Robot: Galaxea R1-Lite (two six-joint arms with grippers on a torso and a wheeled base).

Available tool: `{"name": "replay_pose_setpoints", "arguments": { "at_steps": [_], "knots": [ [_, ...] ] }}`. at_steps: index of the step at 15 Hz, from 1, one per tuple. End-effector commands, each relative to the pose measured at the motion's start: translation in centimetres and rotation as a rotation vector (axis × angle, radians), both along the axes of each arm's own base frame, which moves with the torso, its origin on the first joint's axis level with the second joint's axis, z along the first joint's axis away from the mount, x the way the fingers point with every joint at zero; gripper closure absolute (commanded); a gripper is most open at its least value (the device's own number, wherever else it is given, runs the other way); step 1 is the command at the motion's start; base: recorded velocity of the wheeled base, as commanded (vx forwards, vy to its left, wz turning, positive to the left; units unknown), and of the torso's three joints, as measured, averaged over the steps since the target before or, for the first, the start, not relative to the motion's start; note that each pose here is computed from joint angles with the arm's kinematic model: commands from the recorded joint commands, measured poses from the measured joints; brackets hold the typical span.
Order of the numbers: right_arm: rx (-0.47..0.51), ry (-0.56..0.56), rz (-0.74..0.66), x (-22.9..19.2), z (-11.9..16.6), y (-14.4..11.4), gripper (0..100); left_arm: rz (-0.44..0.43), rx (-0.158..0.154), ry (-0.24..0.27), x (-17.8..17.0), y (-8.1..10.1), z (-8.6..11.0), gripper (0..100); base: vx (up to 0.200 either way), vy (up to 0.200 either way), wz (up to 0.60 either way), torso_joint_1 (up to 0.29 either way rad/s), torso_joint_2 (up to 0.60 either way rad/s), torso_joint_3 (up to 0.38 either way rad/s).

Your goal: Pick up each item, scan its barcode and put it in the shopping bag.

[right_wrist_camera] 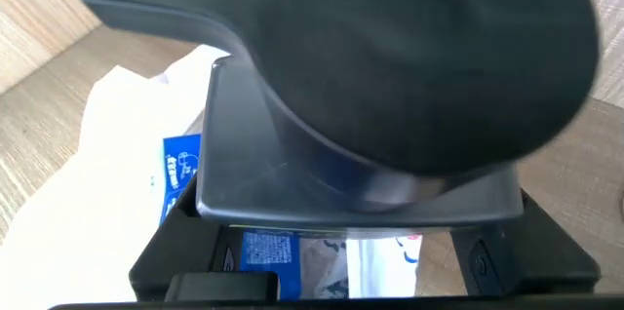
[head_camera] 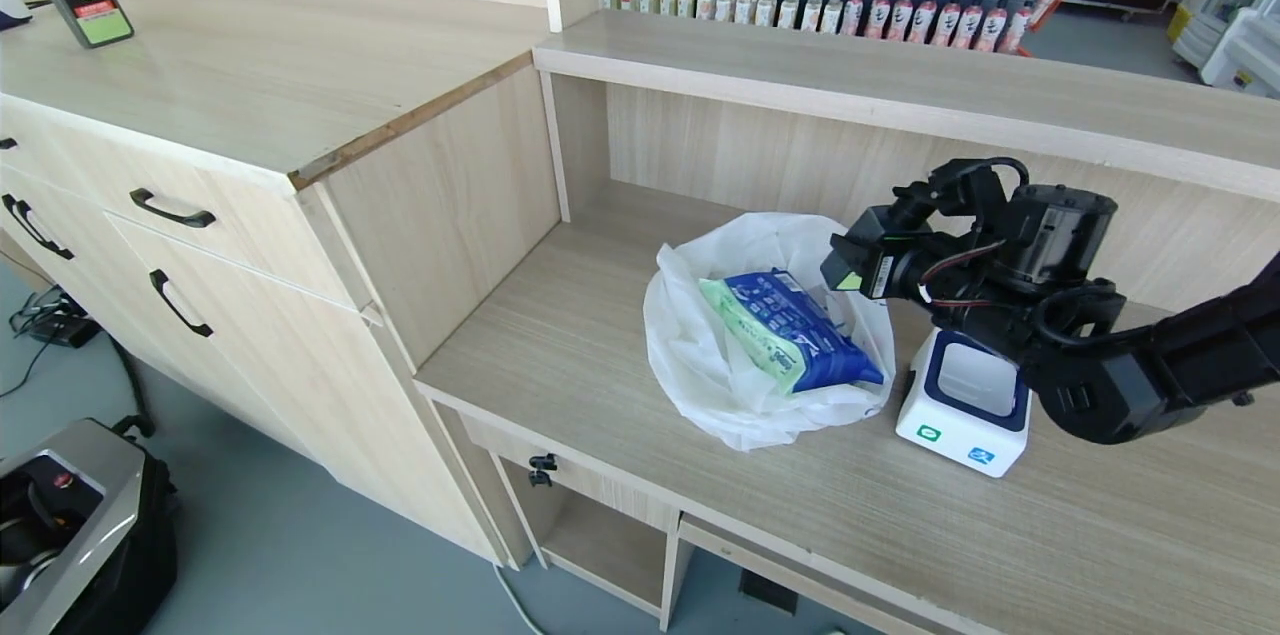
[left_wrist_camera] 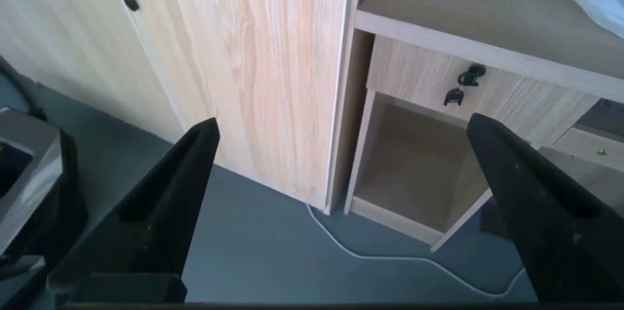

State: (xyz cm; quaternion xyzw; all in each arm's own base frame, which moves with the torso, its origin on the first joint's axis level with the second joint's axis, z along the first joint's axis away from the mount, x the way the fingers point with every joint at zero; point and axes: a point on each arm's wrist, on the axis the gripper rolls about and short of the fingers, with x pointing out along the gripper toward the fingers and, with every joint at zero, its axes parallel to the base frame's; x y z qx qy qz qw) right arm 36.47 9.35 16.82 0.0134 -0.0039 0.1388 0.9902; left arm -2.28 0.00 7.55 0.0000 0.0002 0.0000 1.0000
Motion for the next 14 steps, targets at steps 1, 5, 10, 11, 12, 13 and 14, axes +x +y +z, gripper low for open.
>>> {"name": "replay_pose_setpoints", "arguments": {
  "at_steps": [1,5,10,11,12,13,14],
  "knots": [
    [-0.001,0.007,0.009,0.9,-0.9,0.6,100,0.000,0.000,0.000,0.0,0.0,0.0,0,0.000,0.000,0.00,0.000,0.00,0.000],
    [0.012,-0.047,0.022,2.8,-0.3,1.9,100,0.000,0.000,0.000,0.0,0.0,0.0,0,0.000,0.000,0.00,0.000,0.00,0.000],
    [0.019,-0.069,0.015,5.0,-1.1,4.0,100,0.000,0.000,-0.002,0.0,0.0,0.0,0,0.000,0.000,0.00,0.000,0.00,0.000],
    [0.016,-0.057,0.021,5.1,-1.6,4.3,100,0.000,0.000,-0.002,0.0,0.0,0.0,0,0.000,0.000,0.00,0.000,0.00,0.000],
    [0.011,-0.042,0.019,5.2,-2.2,4.4,100,0.000,0.000,0.000,0.0,0.0,0.0,0,0.000,0.000,0.00,0.000,0.00,0.000],
    [0.010,-0.033,0.018,5.4,-2.6,4.4,100,0.000,0.000,0.000,0.0,0.0,0.0,0,0.000,0.000,0.00,0.000,0.00,0.000],
    [0.010,-0.027,0.018,5.5,-2.9,4.5,100,0.000,0.000,0.000,0.0,0.0,0.0,0,0.000,0.000,0.00,0.000,0.00,0.000]
  ]
}}
